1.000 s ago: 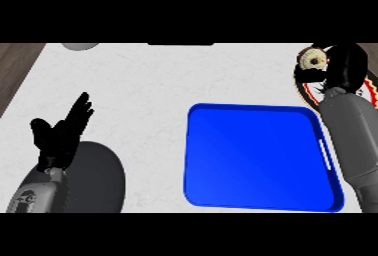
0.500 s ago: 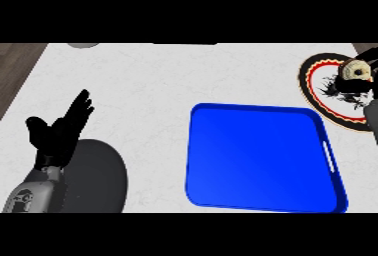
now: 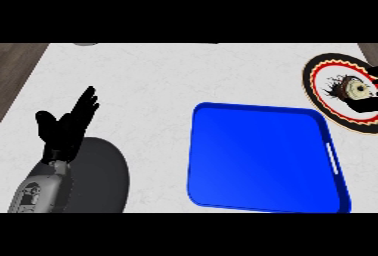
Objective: Pick the cupcake from the tray and place it in the plate
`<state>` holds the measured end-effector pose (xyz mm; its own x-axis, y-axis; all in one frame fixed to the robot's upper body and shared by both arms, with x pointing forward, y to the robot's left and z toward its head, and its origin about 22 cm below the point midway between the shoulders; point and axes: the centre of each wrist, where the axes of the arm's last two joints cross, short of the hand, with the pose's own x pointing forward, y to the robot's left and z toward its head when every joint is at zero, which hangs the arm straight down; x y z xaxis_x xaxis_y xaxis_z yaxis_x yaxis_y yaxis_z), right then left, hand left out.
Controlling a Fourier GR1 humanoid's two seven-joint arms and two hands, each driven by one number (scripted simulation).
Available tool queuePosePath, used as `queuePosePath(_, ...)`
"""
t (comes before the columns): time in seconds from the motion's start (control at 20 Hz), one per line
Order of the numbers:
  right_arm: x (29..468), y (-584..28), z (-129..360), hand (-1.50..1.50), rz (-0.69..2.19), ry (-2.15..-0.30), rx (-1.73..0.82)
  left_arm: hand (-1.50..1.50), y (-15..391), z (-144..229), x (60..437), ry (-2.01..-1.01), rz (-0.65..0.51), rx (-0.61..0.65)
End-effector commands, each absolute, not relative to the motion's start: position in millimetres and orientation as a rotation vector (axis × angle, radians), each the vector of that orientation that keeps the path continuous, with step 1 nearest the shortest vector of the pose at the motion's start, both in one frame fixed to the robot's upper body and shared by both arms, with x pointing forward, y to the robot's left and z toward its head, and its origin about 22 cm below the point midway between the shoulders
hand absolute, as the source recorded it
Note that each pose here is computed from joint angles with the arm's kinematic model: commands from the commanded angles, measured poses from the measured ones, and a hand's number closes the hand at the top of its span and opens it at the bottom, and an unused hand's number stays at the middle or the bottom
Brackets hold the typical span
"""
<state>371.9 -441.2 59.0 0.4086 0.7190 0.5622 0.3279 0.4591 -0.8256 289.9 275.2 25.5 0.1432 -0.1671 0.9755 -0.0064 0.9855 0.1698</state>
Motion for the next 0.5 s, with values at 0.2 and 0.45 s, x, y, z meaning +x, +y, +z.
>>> queuePosePath(0.2, 370.4, -450.0, 67.7, -1.5, 0.322, -1.441, -1.132, 0.0, 275.0, 17.7, 290.4, -1.426, -0.106, 0.131)
queuePosePath(0.45, 382.8, -441.8, 86.9, -1.5, 0.175, -1.782, -0.941, 0.0, 292.8, 15.0, 283.8, -1.404, -0.087, 0.159)
